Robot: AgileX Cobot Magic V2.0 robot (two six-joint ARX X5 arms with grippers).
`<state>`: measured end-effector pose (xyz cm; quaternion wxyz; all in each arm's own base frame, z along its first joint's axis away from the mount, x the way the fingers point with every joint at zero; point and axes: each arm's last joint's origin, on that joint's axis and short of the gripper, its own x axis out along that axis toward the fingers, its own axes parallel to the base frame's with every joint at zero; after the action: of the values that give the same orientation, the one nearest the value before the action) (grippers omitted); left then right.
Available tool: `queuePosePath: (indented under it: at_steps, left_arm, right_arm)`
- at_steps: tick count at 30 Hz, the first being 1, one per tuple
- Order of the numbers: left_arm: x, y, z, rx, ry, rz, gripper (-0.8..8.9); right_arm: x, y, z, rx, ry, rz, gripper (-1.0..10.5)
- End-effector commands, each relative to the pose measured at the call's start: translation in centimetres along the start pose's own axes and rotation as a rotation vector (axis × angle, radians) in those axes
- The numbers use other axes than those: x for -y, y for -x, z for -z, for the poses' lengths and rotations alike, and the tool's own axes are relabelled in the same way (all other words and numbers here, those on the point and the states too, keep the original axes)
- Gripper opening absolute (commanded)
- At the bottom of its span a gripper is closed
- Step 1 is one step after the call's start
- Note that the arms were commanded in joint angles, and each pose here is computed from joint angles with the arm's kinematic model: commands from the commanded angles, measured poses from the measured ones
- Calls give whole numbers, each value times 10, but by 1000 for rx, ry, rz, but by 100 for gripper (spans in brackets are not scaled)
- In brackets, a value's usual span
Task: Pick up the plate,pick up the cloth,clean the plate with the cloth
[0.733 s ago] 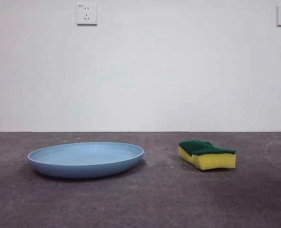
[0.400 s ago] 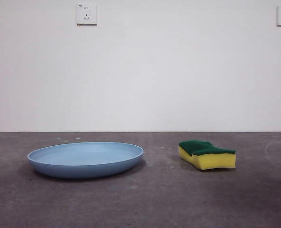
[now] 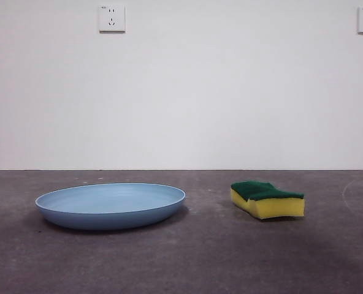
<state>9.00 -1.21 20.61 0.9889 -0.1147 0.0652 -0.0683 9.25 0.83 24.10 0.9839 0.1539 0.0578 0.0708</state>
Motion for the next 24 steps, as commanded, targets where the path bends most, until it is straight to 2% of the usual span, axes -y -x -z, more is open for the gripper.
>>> queuePosePath:
  at_steps: [1,6,12,16,20,21,22,24]
  left_arm:
    - [5,-1,-19,-5,1,3,-5]
    - [14,-13,-58,-55,-33,26,-5]
    - [26,-37,-98,-212,-68,102,-5]
    - [32,-57,-116,-357,-74,148,-4]
    - [35,-76,-125,-471,-78,159,8]
    - [35,-80,-127,-493,-80,159,56]
    - [35,-84,-128,-508,-83,158,142]
    - [35,-93,-128,-529,-79,154,393]
  right_arm:
    - [-8,-4,-26,-22,-2,-9,-9]
    - [-22,-22,-66,-139,66,-58,-8]
    - [-33,-52,-103,-308,84,-94,-2]
    - [-37,-73,-114,-414,110,-163,1]
    - [-36,-88,-114,-492,96,-172,31]
    - [-35,-92,-113,-505,93,-168,100]
    - [-34,-95,-112,-514,90,-166,170]
    - [-33,-98,-109,-531,86,-162,339]
